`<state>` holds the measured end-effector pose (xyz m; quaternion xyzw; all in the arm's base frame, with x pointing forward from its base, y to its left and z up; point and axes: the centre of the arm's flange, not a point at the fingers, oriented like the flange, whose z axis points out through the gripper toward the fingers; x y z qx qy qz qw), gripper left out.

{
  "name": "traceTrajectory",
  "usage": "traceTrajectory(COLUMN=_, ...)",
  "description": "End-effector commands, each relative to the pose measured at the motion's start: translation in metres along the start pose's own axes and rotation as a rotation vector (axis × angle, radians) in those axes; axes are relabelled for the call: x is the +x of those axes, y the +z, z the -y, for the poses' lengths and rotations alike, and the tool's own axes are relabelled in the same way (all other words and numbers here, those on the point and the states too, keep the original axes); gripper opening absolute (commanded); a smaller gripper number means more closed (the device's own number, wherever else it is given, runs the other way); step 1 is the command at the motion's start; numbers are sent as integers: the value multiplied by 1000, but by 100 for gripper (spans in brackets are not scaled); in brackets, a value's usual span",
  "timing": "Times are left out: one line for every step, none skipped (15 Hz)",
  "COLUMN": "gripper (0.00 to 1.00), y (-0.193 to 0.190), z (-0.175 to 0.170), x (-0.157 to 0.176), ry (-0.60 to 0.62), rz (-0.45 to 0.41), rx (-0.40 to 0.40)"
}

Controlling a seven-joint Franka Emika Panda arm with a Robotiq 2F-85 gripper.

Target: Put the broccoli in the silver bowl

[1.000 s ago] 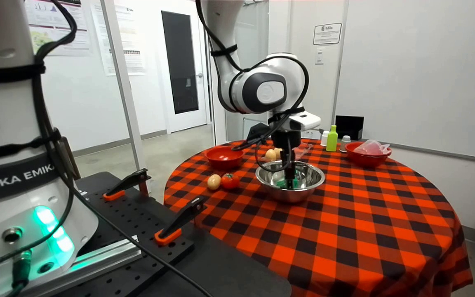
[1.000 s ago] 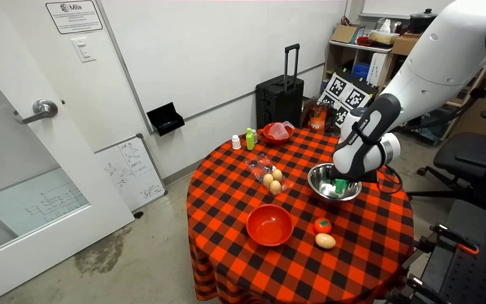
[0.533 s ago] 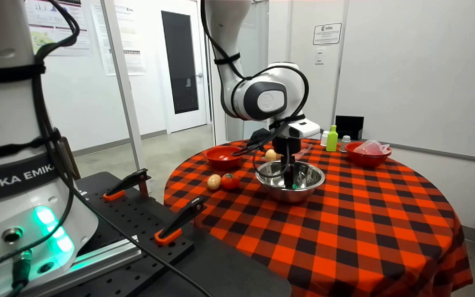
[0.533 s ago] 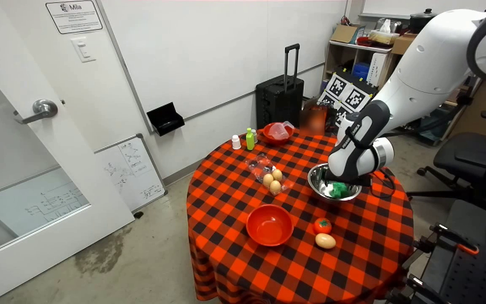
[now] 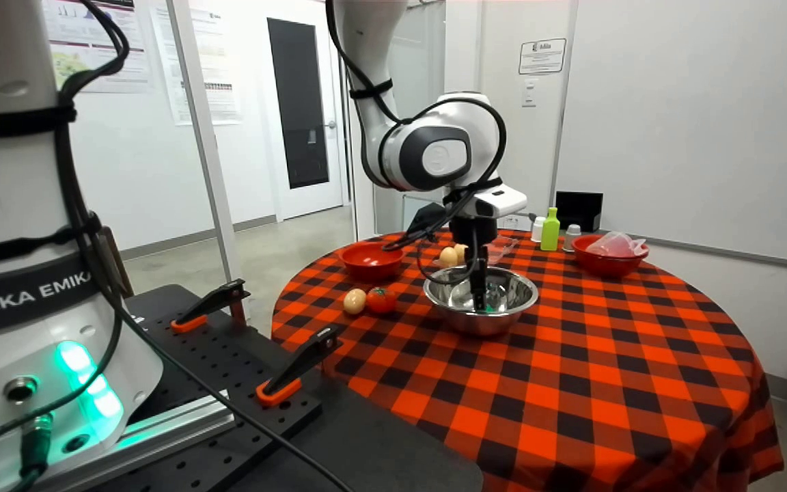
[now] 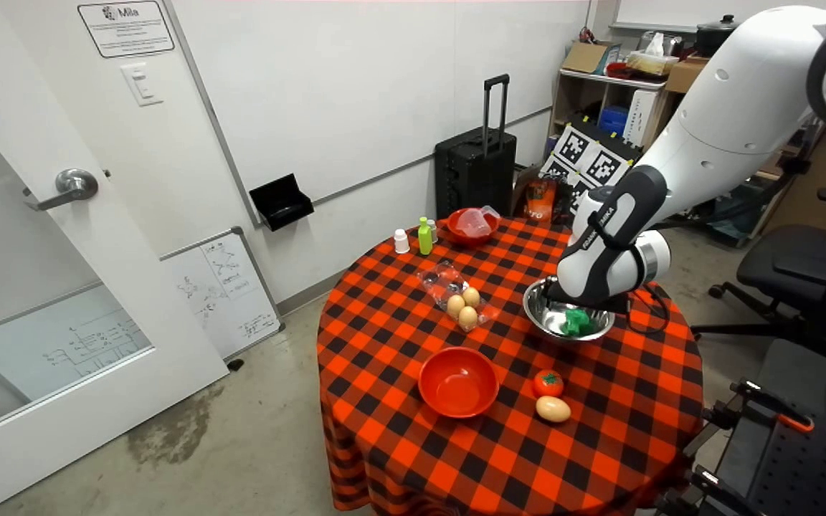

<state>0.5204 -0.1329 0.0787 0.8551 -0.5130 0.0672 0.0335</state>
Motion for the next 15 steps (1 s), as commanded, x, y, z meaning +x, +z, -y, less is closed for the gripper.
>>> traceTrajectory(gripper=100, y=-52, z=-1, x=-19, ry=-65, rz=-35, rx=39)
traceTrajectory(gripper=100, y=-64, z=1, x=-25, ry=-103, rz=-34, rx=41)
traceTrajectory(gripper=100, y=-75, z=2, x=-32, ry=-190, rz=-8, rx=40)
traceTrajectory(gripper=100, y=-85, z=4, x=-40, ry=-239, rz=11, rx=63)
traceTrajectory(gripper=100, y=-95, z=8, x=-49, ry=-291, rz=16, rx=78)
traceTrajectory(gripper=100, y=-105, z=10, x=-56, ry=-345, rz=20, rx=92)
traceTrajectory(gripper=100, y=-118, z=12, x=-63, ry=-396, rz=24, rx=113)
traceTrajectory(gripper=100, y=-129, z=15, x=-70, ry=-448, rz=30, rx=129)
traceTrajectory(gripper=100, y=-140, z=18, x=-77, ry=-497, rz=45, rx=137)
traceTrajectory(gripper=100, y=-149, z=21, x=-83, ry=-526, rz=46, rx=146)
traceTrajectory(gripper=100, y=-119, z=30, x=-72, ry=-453, rz=24, rx=128)
traceTrajectory(gripper=100, y=-128, z=32, x=-76, ry=-460, rz=26, rx=139)
traceTrajectory(gripper=100, y=-129, z=33, x=-76, ry=-459, rz=25, rx=141)
traceTrajectory(gripper=100, y=-127, z=31, x=-75, ry=-457, rz=27, rx=137)
traceTrajectory(gripper=100, y=-123, z=30, x=-74, ry=-453, rz=30, rx=132)
